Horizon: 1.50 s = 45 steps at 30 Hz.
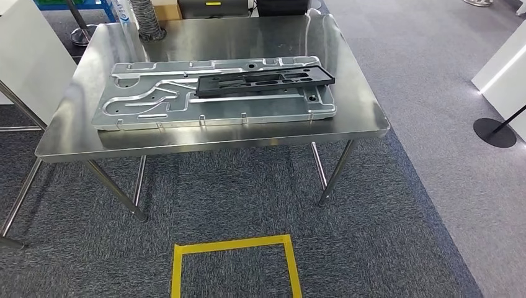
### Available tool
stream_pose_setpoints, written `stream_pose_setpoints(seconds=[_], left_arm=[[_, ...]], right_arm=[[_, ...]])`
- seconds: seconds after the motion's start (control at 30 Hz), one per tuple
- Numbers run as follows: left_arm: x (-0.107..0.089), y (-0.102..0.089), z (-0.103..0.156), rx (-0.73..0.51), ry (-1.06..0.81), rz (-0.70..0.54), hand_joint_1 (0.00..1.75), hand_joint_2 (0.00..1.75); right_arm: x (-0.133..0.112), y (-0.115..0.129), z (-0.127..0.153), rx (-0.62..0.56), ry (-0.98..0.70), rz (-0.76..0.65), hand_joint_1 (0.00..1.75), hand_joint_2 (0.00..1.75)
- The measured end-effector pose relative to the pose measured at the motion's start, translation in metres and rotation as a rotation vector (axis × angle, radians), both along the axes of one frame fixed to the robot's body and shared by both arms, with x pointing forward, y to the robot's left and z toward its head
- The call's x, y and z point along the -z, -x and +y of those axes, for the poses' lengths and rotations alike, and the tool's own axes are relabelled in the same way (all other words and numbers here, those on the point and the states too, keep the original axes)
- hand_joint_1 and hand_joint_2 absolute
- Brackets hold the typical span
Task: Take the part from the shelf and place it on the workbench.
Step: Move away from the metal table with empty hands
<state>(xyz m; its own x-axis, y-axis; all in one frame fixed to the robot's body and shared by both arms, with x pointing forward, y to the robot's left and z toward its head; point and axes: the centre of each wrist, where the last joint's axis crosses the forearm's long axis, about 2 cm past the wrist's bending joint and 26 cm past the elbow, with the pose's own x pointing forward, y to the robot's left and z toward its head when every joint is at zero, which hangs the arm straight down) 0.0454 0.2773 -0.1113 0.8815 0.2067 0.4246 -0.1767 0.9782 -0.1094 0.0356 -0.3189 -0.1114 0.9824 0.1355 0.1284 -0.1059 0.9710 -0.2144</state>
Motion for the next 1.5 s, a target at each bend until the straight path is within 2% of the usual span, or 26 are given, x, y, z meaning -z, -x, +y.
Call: stream_pose_setpoints(seconds=[0.23, 0.53, 1.3, 1.5], left_arm=[[0.001, 0.004, 0.004, 0.045, -0.01, 0.009, 0.0, 0.0], [0.0, -0.002, 0.011, 0.043, -0.018, -0.011, 0.0, 0.0], [0.0, 0.001, 0.015, 0.051, -0.026, -0.014, 0.0, 0.0], [0.0, 0.0, 0.016, 0.039, -0.045, -0.009, 0.0, 0.0]], right_arm=[[0.001, 0.0, 0.013, 0.005, -0.059, -0.007, 0.0, 0.0], [0.001, -0.001, 0.024, -0.026, -0.086, -0.041, 0.0, 0.0], [0.0, -0.012, 0.032, -0.104, -0.151, -0.115, 0.0, 0.0], [0.0, -0.012, 0.034, -0.086, -0.216, -0.141, 0.0, 0.0]])
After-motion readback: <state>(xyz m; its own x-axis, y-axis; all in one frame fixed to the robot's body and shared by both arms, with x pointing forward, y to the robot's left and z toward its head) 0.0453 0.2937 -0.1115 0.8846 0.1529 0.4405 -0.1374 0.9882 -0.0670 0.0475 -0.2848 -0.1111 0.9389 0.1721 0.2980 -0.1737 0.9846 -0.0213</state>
